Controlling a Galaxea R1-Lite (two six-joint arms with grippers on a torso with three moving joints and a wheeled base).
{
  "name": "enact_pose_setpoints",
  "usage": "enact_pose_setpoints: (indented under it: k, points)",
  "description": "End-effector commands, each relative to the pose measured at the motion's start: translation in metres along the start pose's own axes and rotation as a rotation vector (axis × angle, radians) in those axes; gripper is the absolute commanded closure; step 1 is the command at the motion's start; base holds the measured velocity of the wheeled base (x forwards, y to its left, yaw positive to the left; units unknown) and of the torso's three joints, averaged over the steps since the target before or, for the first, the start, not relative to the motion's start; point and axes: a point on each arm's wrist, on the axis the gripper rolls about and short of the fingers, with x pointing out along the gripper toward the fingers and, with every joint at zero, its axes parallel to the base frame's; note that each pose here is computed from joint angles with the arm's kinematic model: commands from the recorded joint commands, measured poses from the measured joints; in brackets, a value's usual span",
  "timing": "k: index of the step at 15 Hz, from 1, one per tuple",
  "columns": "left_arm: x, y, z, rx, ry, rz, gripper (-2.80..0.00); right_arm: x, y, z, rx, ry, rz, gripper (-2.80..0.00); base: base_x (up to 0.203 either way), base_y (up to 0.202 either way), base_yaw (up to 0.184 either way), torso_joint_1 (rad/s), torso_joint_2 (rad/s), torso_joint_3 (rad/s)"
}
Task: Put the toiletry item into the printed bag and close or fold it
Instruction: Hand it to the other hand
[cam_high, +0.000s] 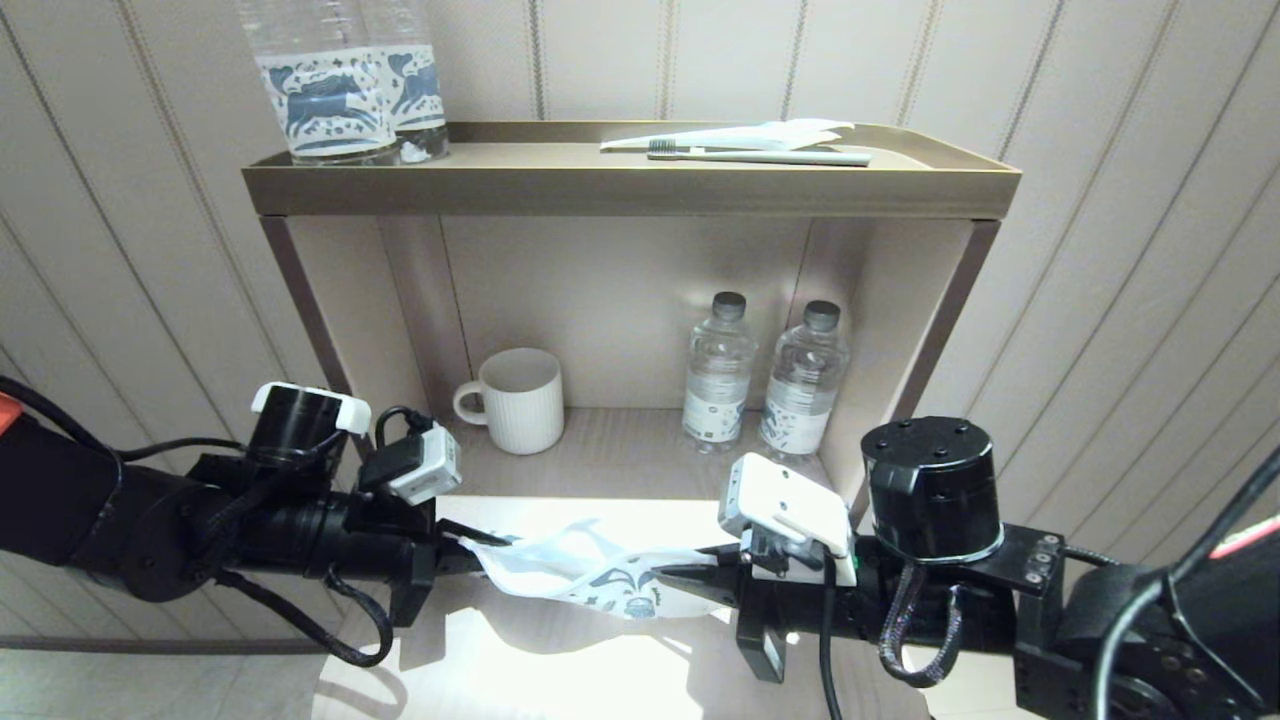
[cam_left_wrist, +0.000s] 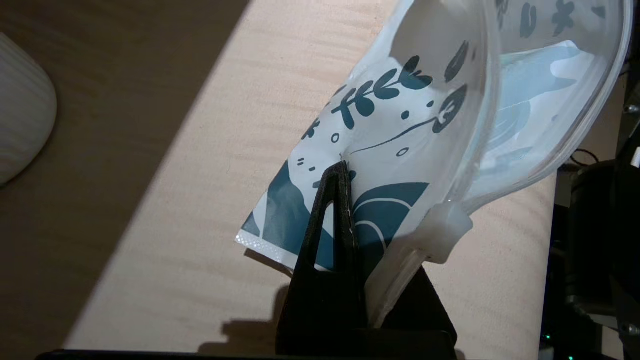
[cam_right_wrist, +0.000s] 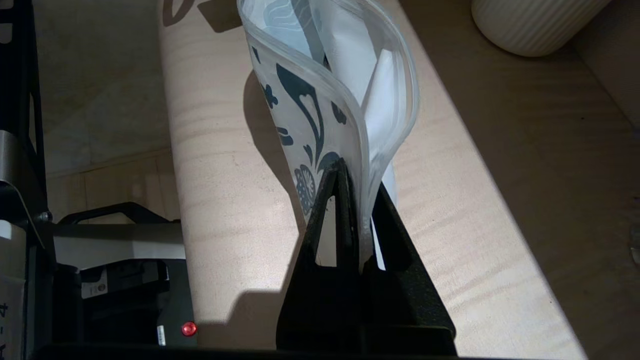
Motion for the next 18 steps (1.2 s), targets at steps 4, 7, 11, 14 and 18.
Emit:
enact_pose_setpoints:
  k: [4,7,11,14,18]
  points:
    - [-0.015,-0.002,0.019,0.015,0.08,0.112,0.0,0.003,-0.004,0.001,-0.005,0.018,-0.06,0.0,0.0,0.0,0.0,0.0,0.0,0.0]
    - [-0.022,-0.002,0.028,-0.001,0.143,0.159,0.0,0.004,-0.008,0.005,-0.002,0.025,-0.107,0.0,0.0,0.0,0.0,0.0,0.0,0.0]
    - [-0.022,-0.004,0.029,0.001,0.147,0.157,0.0,0.0,-0.007,0.009,0.032,0.123,-0.103,0.0,0.0,0.0,0.0,0.0,0.0,0.0]
    - [-0.021,-0.006,0.029,0.002,0.149,0.15,0.0,0.0,-0.006,0.01,0.027,0.134,-0.12,-2.8,0.0,0.0,0.0,0.0,0.0,0.0]
    - [-0.018,-0.008,0.029,0.003,0.153,0.138,0.0,-0.005,-0.009,0.017,0.018,0.108,-0.133,-2.8,0.0,0.0,0.0,0.0,0.0,0.0]
